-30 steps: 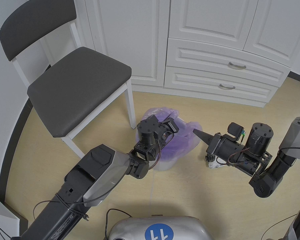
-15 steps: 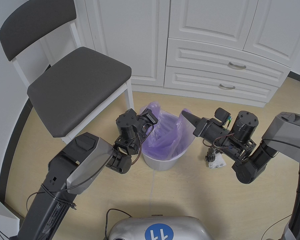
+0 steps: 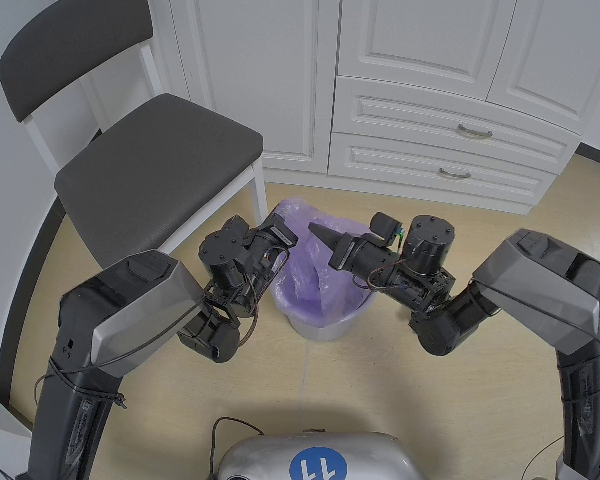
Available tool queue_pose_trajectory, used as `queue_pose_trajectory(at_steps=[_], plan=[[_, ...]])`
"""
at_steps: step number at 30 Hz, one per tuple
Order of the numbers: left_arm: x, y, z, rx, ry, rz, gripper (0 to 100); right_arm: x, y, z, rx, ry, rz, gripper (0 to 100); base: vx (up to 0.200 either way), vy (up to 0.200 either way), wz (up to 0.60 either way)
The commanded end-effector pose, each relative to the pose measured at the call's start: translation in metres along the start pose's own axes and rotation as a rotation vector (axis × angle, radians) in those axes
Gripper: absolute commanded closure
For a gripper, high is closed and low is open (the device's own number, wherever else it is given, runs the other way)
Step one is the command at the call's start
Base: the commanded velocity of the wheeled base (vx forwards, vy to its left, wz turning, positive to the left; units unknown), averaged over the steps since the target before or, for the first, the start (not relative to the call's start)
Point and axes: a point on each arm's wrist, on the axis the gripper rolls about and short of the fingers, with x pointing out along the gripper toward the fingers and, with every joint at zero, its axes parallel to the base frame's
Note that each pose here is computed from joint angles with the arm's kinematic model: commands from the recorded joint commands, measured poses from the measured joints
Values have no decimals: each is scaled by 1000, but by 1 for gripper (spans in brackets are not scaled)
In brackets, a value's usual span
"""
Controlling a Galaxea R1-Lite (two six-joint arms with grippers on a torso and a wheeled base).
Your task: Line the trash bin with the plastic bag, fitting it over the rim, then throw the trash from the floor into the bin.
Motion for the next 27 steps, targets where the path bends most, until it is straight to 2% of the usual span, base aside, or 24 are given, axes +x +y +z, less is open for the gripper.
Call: queue_pose_trajectory(at_steps=[1,7,15,19,24,27], plan=[[-8,-6,6,3,5,-2,100,16,-19,-38,18,52,-6,100,0,0,0],[-8,1,-2,14,23,12,100,20,-35,-48,18,52,-15,100,0,0,0],[-10,6,-8,21,34,24,100,28,-68,-63,12,66,36,100,0,0,0],[-10,18,-25,30,55,37,100,26,-102,-80,12,88,47,100,0,0,0],[-4,29,-40,70,80,44,100,22,-120,-86,14,106,63,100,0,0,0],[1,32,-48,73,99,54,100,23,-122,-85,11,99,68,100,0,0,0]])
